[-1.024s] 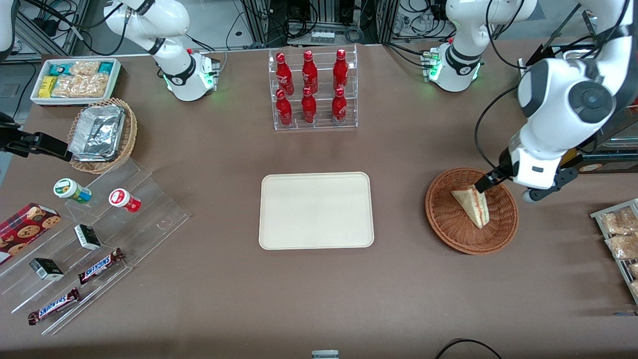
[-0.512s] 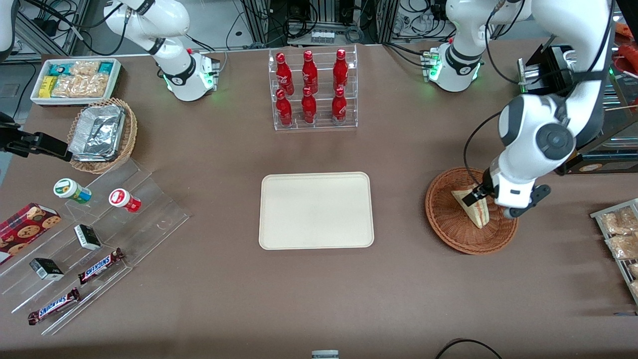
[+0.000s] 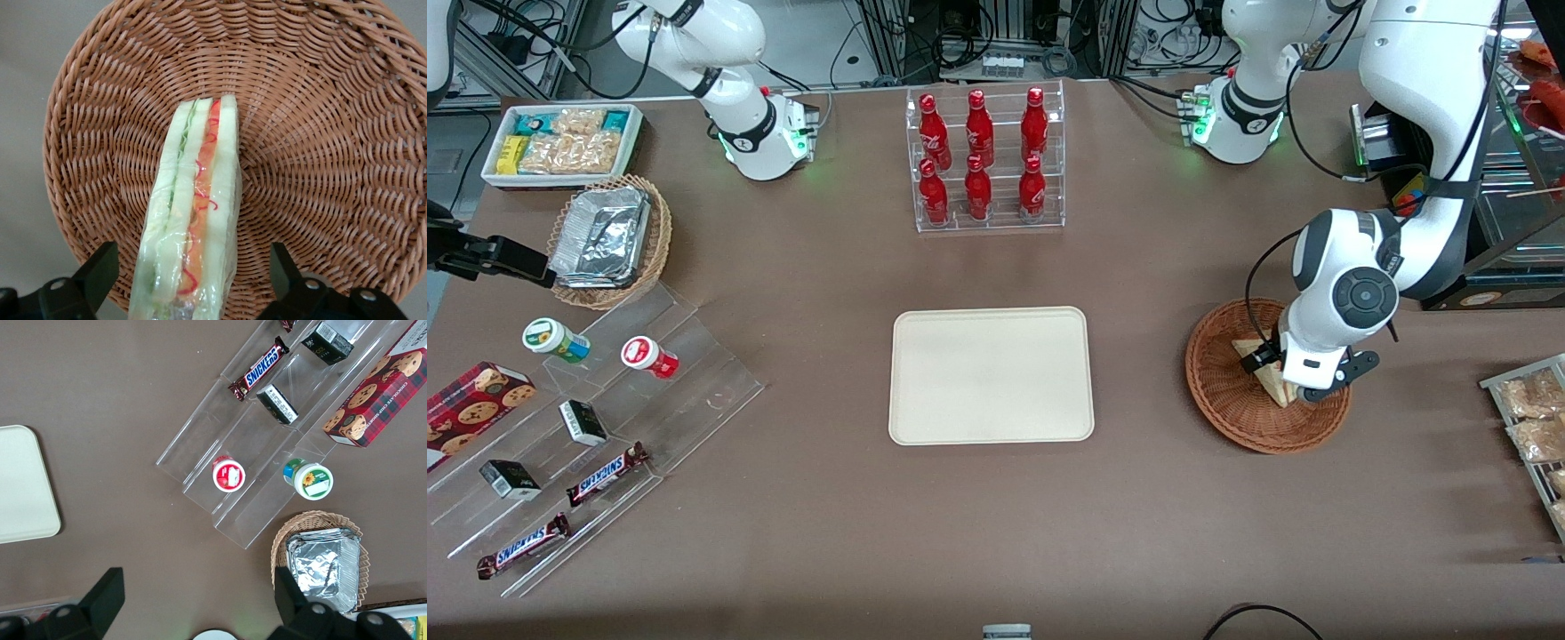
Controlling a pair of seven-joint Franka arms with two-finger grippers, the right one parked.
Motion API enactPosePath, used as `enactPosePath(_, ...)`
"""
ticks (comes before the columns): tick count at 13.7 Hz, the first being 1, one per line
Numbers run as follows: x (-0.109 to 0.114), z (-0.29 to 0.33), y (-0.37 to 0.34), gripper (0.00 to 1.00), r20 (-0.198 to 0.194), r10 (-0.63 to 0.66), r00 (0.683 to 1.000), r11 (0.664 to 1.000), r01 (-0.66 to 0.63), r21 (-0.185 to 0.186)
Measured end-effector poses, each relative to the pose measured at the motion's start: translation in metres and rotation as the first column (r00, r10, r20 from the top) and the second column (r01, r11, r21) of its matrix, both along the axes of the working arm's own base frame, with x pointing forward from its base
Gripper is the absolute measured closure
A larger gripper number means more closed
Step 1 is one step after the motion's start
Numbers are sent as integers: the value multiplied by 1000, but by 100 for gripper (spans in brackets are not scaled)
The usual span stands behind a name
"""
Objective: Place sandwich from basket to tray
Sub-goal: 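Lower the left gripper and close it on the sandwich, then lift the sandwich and carry it toward the cream tray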
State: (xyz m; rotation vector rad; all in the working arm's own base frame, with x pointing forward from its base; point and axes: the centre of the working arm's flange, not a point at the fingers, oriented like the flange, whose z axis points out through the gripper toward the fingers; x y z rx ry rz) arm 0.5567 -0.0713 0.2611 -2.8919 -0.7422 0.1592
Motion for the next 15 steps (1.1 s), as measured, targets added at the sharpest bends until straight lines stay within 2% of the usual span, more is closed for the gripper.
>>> enactPosePath(2, 0, -1, 0, 6, -1, 4, 1000, 1000, -4, 1)
enactPosePath(7, -4, -5, 1, 60, -2, 94, 996, 995, -94, 17)
enactPosePath(11, -4, -5, 1, 75, -5, 96, 995, 995, -96, 21)
enactPosePath(14, 3, 8, -1, 80, -20, 76, 997, 996, -75, 47)
enactPosePath(15, 7, 17, -6, 85, -27, 62, 998, 997, -61, 57)
